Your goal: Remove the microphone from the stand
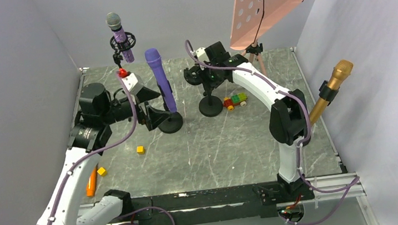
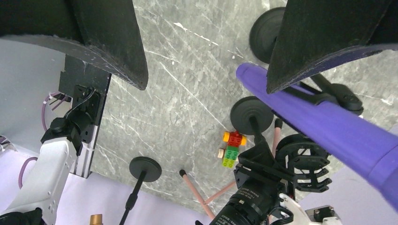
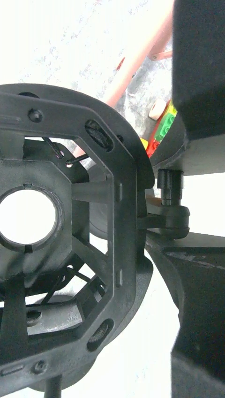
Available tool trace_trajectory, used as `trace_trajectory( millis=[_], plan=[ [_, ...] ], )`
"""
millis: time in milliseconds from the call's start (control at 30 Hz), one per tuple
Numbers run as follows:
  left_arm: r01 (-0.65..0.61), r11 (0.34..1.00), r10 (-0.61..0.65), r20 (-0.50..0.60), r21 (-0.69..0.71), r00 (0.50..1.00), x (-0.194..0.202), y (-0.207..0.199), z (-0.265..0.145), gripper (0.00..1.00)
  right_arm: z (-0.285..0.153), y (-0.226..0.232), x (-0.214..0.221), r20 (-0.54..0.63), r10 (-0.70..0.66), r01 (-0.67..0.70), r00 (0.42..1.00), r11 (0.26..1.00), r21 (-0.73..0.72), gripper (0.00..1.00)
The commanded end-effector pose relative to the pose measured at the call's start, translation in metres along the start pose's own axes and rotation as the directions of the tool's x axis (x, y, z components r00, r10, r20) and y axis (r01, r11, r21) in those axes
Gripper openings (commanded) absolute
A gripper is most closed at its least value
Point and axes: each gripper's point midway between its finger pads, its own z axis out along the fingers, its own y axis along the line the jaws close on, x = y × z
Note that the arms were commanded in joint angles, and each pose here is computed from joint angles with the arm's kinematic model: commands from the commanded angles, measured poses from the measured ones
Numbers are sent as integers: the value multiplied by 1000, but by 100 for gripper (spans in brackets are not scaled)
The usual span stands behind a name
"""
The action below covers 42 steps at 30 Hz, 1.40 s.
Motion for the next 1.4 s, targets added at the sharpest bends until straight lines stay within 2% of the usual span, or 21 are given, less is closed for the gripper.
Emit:
trace_trajectory(
  millis=[0,67,200,367,467,600,700,1033,1367],
  plan=[
    [-43,999,43,29,5,999,-16,-10,-21,99,-7,2,-27,78,14,-13,997,1000,-15,46],
    [-46,999,47,18,-14,999,-12,-8,-28,99,-22,8,-33,103,17,-13,995,999,-40,55],
    [-64,994,62,-25,-93,998,5,3,-42,99,-61,23,-49,176,15,2,984,995,-101,66],
    [-54,986,45,-59,-159,997,30,17,-55,99,-109,41,-49,238,-9,50,971,984,-169,73],
    [36,979,-44,-34,-203,998,39,29,-61,97,-132,60,-41,269,-38,105,962,965,-240,74],
    [240,933,-233,59,-269,971,50,47,-72,96,-156,85,-33,322,-74,190,944,920,-344,75],
    [297,911,-285,82,-287,955,60,53,-75,95,-159,96,-30,330,-67,205,941,892,-404,75],
    [287,914,-274,84,-287,958,62,49,-79,95,-134,104,-34,276,-6,141,961,870,-473,75],
    [189,943,-181,55,-272,982,58,47,-81,95,-155,150,-34,356,-135,325,925,767,-553,77]
  ],
)
